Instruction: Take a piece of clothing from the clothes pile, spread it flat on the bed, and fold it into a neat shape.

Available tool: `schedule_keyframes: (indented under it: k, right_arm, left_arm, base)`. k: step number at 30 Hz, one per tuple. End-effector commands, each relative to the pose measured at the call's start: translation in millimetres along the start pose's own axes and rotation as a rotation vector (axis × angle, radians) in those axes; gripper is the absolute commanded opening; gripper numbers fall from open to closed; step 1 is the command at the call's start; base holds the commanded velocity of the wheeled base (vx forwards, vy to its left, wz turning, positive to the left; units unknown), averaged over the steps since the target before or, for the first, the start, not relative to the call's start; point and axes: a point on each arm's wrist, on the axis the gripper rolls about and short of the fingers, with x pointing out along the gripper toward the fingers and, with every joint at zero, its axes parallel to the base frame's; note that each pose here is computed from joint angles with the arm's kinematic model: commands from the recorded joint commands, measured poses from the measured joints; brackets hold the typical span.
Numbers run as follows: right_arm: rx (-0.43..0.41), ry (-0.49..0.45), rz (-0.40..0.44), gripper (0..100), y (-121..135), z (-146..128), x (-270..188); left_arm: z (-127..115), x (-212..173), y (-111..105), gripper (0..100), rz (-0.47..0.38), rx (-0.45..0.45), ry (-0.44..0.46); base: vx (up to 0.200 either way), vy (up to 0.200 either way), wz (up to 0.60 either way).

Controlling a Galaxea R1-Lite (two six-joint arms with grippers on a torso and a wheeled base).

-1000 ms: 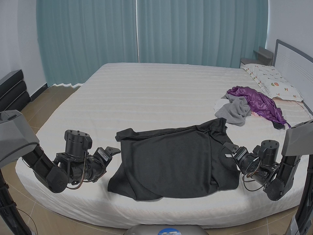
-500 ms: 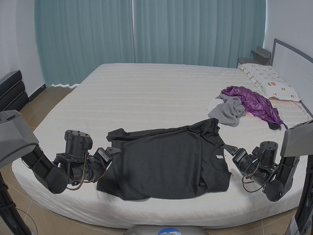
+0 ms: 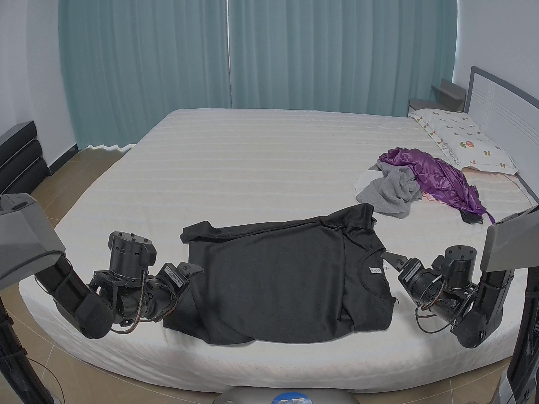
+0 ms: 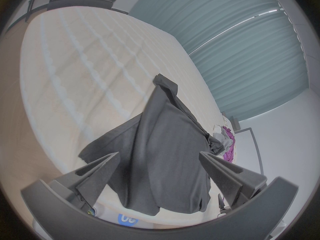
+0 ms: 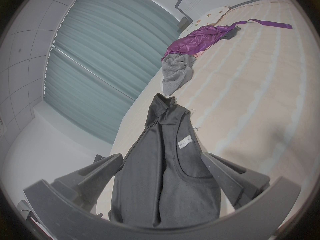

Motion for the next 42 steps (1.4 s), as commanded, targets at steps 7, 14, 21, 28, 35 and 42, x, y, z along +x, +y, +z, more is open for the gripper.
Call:
schedule_keyframes:
  k: [7,14,21,28,35,42]
  right_arm:
    - [-0.003,0.007,-0.005,100,-2.5,-3.5,2.2]
    - [-0.004,0.014,-0.015,100,-5.2,-5.5,3.5]
    - [-0.005,0.015,-0.016,100,-5.6,-5.8,4.1]
    - [-0.007,0.022,-0.026,100,-8.4,-7.8,5.8]
    - [-0.008,0.028,-0.029,100,-9.5,-9.7,7.3]
    - [-0.011,0.036,-0.041,100,-12.4,-12.9,10.0]
  left_arm:
    - [-3.4,0.7,10.3,100,0.069,0.071,-0.029]
    - [-9.1,16.7,26.1,100,0.156,0.098,-0.015]
    - [-8.7,28.4,36.7,100,0.204,0.090,-0.014]
    - [-2.5,39.8,44.4,100,0.230,0.072,-0.023]
    - [6.1,50.4,48.4,100,0.225,0.052,-0.049]
    - [6.5,55.5,52.2,0,0.215,0.077,-0.058]
  base:
    - [-0.029,0.000,0.00]
    - [0.000,0.000,0.00]
    - [0.000,0.000,0.00]
    - [0.000,0.000,0.00]
    - [0.000,0.000,0.00]
    - [0.000,0.000,0.00]
